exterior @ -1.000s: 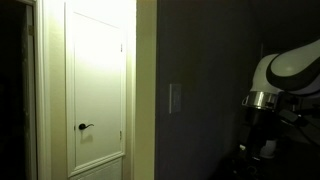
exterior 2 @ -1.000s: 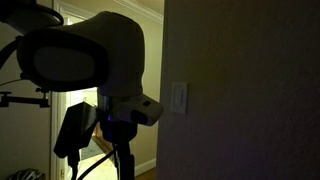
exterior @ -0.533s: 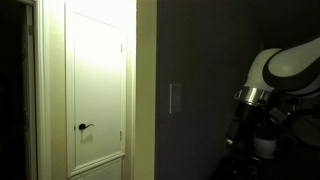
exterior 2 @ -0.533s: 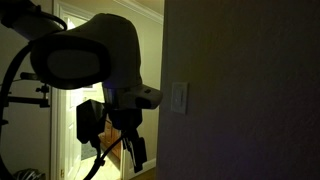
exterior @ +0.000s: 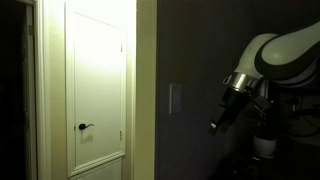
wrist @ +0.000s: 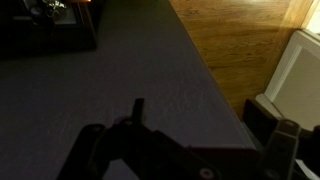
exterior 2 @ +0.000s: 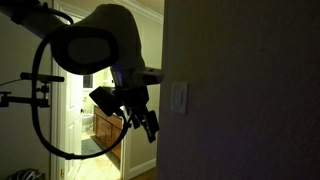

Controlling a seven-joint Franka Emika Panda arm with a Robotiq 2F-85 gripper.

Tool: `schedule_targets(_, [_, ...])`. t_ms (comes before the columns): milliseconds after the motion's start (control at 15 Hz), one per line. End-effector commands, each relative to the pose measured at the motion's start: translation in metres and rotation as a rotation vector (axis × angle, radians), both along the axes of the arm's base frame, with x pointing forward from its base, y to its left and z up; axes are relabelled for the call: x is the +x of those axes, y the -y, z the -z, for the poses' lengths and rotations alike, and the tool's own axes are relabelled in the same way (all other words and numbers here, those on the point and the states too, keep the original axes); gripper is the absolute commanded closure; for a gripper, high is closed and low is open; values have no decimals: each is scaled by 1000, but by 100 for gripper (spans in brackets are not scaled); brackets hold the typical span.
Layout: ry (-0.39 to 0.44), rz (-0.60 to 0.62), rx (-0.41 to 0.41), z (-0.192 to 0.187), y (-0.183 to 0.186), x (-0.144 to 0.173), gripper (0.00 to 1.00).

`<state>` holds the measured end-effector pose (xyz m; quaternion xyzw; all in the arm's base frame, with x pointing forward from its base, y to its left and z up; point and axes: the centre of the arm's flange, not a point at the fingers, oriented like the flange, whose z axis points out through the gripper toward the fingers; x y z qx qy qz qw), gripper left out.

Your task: Push the switch

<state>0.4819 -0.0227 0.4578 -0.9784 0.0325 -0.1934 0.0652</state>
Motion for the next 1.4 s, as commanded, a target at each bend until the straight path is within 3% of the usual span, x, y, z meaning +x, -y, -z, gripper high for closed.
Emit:
schedule_targets(0, [28,-76,-34,-22,-7,21,0])
schedule_targets(400, [115,-97,-74,-57,-7,48,0])
schedule_targets(467, [133,-96,-64,-63,-6,52,4])
schedule_targets(533, [152,-94,-57,-69,-6,56,11])
schedule_targets(600, [172,-89,-46,-74,-7,59,29])
schedule_targets(667, [192,-88,-40,-79,-7,62,31])
schedule_targets(1267, [342,-39,23,-97,-6,85,93])
schedule_targets(1333, [349,-38,30,-96,-6,87,93])
